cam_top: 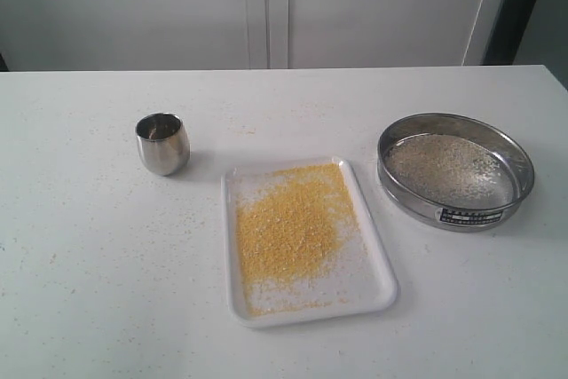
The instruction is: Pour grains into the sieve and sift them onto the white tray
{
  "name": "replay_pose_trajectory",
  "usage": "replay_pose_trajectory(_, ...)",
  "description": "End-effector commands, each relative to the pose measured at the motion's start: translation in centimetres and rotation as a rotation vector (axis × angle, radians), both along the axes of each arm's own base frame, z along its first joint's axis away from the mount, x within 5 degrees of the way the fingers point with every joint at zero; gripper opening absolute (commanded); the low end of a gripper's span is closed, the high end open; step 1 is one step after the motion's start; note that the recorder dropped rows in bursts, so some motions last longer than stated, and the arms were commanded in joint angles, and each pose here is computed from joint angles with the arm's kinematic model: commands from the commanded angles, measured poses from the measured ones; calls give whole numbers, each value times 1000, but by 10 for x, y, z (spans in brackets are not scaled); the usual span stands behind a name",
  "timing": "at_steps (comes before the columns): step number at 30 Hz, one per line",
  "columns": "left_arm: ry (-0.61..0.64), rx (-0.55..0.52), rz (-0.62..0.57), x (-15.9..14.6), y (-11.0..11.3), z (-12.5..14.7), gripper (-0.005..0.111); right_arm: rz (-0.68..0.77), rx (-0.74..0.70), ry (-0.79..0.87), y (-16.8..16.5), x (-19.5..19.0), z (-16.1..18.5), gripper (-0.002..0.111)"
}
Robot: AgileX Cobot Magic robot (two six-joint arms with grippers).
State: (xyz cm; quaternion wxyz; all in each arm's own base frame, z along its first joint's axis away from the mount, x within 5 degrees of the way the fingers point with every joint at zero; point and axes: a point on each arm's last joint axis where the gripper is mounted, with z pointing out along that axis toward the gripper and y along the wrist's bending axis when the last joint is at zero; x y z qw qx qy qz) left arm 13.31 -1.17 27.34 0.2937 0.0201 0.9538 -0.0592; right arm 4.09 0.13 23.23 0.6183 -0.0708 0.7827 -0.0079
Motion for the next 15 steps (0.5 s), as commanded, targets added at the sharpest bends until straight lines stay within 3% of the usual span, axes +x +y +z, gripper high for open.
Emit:
replay_pose_trajectory(1,9,-10,2,-3,-1,-1,0,5,4,-38,1,4,-9,0)
replay_pose_trajectory(15,9,-10,2,-3,-1,-1,0,10,-1,34,2,11,-44,0)
